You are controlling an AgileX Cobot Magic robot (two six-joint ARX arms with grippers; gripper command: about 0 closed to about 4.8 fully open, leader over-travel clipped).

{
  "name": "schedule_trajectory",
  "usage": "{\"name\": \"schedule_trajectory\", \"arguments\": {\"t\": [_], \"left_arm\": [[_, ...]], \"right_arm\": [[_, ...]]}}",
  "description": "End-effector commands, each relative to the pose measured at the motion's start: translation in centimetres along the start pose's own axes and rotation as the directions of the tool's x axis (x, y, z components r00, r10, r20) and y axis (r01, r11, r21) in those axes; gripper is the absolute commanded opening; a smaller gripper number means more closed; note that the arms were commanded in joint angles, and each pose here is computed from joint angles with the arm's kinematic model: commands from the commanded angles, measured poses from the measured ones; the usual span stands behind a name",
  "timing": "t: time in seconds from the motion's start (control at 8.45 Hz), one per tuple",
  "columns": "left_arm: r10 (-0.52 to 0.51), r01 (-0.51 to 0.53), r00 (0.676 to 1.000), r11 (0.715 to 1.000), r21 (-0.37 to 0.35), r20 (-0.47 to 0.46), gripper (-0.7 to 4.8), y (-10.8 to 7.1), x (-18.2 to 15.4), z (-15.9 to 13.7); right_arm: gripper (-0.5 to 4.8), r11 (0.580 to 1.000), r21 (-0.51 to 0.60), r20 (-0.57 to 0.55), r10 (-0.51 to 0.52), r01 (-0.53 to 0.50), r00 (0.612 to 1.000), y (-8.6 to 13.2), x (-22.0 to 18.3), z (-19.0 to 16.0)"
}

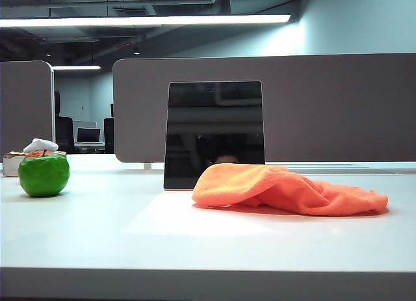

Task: Pick up the cloth from the table and use it to cover the mirror.

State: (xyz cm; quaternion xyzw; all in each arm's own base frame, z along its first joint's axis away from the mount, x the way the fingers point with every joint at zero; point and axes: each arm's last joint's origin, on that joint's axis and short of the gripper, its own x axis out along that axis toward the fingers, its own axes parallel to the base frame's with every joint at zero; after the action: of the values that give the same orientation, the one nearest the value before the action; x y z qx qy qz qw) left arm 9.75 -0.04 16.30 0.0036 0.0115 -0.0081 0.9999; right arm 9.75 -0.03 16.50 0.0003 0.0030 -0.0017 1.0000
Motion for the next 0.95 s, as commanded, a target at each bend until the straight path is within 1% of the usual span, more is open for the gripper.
{"name": "schedule_trajectory", "arguments": {"t": [0.12,0.59,0.71,0.83,0.95], "left_arm": [[0.0,0.0,1.0,1.0,0.003,0.009,-0.05,0.0,0.0,0.1],[0.0,0.0,1.0,1.0,0.004,0.009,-0.05,0.0,0.0,0.1],[-0.065,0.071,0.989,0.996,-0.045,0.135,-0.06,-0.2,-0.5,2.5],[-0.24,0.248,0.964,0.966,-0.066,0.11,-0.06,-0.7,-1.6,4.9],[-0.295,0.305,0.948,0.949,-0.076,0.121,-0.06,-0.9,-2.0,5.9]], "right_arm": [[-0.05,1.0,0.003,0.014,0.001,-0.001,1.0,0.0,0.0,0.1],[-0.05,1.0,0.003,0.015,0.0,0.0,1.0,0.0,0.0,0.1],[-0.06,0.996,-0.089,0.137,0.001,0.011,0.991,0.0,-1.1,4.4],[-0.06,0.991,-0.13,0.11,0.003,0.012,0.994,0.0,-3.3,8.9],[-0.06,0.99,-0.139,0.05,0.003,0.004,0.999,0.0,-4.0,10.7]]}}
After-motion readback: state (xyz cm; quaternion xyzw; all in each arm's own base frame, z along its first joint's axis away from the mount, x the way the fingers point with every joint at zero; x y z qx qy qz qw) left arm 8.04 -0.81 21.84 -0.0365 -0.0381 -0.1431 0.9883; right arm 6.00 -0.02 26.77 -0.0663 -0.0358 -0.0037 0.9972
